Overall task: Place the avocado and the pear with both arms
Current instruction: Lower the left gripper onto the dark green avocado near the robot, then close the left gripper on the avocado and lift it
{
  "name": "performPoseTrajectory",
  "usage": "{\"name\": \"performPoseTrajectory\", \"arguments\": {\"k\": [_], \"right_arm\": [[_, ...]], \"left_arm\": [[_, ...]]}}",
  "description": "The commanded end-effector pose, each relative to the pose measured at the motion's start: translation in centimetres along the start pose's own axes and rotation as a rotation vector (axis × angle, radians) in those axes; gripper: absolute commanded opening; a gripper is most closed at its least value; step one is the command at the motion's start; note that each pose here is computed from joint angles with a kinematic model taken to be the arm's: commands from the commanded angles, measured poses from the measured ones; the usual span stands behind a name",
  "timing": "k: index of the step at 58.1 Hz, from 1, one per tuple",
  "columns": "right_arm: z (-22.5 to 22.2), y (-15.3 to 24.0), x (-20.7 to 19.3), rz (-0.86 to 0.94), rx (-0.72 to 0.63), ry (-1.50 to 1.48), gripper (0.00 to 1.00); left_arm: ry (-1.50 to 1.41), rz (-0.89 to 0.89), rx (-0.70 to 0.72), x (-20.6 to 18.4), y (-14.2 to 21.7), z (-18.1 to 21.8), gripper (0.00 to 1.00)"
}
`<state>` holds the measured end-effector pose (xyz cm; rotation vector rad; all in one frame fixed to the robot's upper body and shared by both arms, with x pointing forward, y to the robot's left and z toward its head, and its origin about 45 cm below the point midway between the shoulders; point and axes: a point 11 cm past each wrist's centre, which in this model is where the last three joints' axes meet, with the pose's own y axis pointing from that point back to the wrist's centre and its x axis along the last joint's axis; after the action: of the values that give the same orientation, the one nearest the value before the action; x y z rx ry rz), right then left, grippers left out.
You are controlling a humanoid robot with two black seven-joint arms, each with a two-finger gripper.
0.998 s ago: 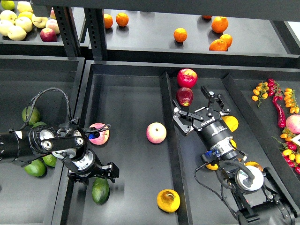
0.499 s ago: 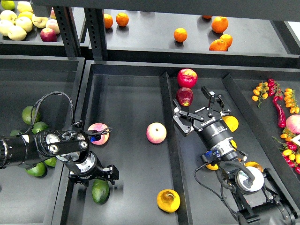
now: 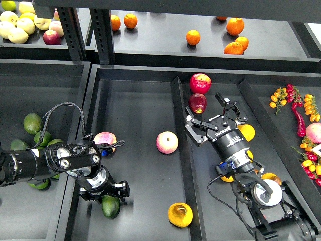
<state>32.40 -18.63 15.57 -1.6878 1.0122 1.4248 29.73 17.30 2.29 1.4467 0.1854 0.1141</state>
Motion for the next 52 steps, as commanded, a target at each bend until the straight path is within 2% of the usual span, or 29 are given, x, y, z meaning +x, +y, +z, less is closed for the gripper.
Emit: {"name": "performPoseTrajectory", "arguments": {"k": [1, 7, 13, 26, 37, 44, 52], "right_arm": [[0.0, 0.0, -0.1, -0.006, 0.001, 0.001, 0.99], [0.1, 0.1, 0.0, -0.004, 0.0, -0.001, 0.99], [0.1, 0.2, 0.1, -0.003, 0.0, -0.002, 0.99], [0.1, 0.2, 0.1, -0.005, 0.001, -0.003, 0.99], [-0.3, 0.2, -0.4, -0.041, 0.011, 0.004, 0.99], [-1.1, 0.3, -0.6, -0.048, 0.036, 0.003, 0.99], [-2.4, 0.1, -1.0, -0.048, 0.074, 0.003, 0.99]], "left_arm": [[0.027, -0.018, -0.016, -0.4, -0.2, 0.1, 0.51], [0.067, -0.037, -0.038, -0.6, -0.2, 0.3, 0.32], [0.088, -0.045, -0.054, -0.5, 0.0, 0.6, 0.21], [0.116, -0.045, -0.106, 0.1, 0.9, 1.7, 0.16], [0.15, 0.044, -0.201, 4.3, 5.6, 2.9, 0.16], [0.211, 0.108, -0.233, 7.3, 9.0, 1.2, 0.16], [0.279, 0.158, -0.241, 9.4, 11.4, -1.2, 0.16]]}}
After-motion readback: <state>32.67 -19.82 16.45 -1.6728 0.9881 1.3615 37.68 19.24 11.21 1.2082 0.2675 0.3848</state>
